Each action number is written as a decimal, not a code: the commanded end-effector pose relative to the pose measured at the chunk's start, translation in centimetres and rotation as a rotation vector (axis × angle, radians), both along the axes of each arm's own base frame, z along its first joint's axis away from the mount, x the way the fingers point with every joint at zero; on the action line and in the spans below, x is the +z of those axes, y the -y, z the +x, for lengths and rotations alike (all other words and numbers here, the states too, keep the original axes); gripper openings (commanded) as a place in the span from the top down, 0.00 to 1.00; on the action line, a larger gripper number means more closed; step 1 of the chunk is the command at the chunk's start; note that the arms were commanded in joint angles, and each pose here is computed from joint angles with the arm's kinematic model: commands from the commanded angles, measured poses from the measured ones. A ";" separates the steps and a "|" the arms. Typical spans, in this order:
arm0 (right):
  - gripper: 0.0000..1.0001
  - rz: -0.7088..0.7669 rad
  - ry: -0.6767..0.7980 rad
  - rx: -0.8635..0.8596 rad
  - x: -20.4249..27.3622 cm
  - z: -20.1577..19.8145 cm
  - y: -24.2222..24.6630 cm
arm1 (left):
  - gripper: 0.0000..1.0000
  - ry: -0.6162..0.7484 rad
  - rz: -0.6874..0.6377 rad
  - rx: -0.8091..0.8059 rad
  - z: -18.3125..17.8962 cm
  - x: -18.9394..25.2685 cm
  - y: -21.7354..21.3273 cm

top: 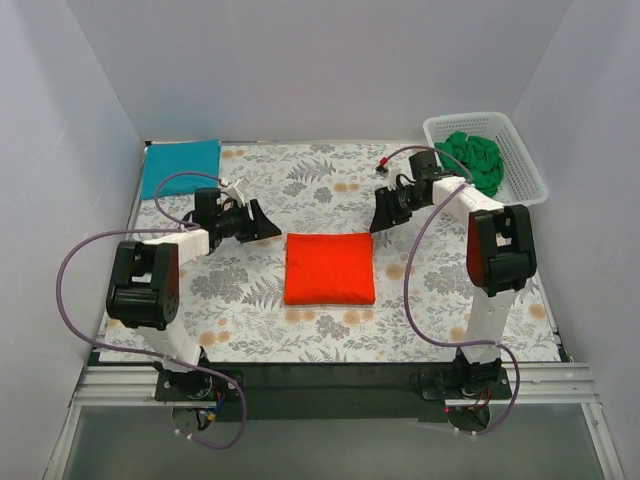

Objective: Fold and stack the t-shirts
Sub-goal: Fold the tshirt

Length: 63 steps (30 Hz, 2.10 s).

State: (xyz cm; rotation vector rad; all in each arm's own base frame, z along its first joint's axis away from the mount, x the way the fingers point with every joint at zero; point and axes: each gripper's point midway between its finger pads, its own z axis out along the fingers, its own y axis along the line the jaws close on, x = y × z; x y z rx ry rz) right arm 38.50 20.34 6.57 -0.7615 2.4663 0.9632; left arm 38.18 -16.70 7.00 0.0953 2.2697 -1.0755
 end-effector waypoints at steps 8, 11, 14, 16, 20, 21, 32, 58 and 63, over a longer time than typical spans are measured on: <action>0.58 0.098 -0.202 0.013 0.2 -7.5 0.0 | 0.60 -0.105 -0.085 -0.065 -6.6 0.2 1.3; 0.61 0.111 -0.250 0.019 -0.8 -8.4 -0.1 | 0.66 -0.125 -0.100 -0.077 -6.8 0.1 1.9; 0.62 0.119 -0.268 0.024 -1.1 -8.5 -0.3 | 0.68 -0.122 -0.100 -0.093 -6.9 0.0 2.5; 0.63 0.123 -0.288 0.020 -1.5 -8.5 -0.4 | 0.69 -0.131 -0.093 -0.097 -6.8 -0.5 2.9; 0.66 0.123 -0.309 0.022 -2.1 -8.7 -0.5 | 0.69 -0.172 -0.078 -0.089 -6.6 -1.7 3.3; 0.66 0.124 -0.318 0.022 -2.3 -8.8 -0.5 | 0.69 -0.174 -0.074 -0.089 -6.6 -1.9 3.3; 0.72 0.122 -0.331 0.023 -2.9 -8.7 -0.6 | 0.73 -0.184 -0.062 -0.107 -6.8 -2.4 4.0; 0.99 0.060 -0.293 0.002 -3.9 -7.6 0.2 | 1.00 -0.204 0.140 -0.044 -6.2 -5.5 0.9; 0.75 0.102 -0.257 0.041 -1.9 -6.3 -0.6 | 0.73 -0.094 0.055 -0.085 -5.1 -0.8 2.0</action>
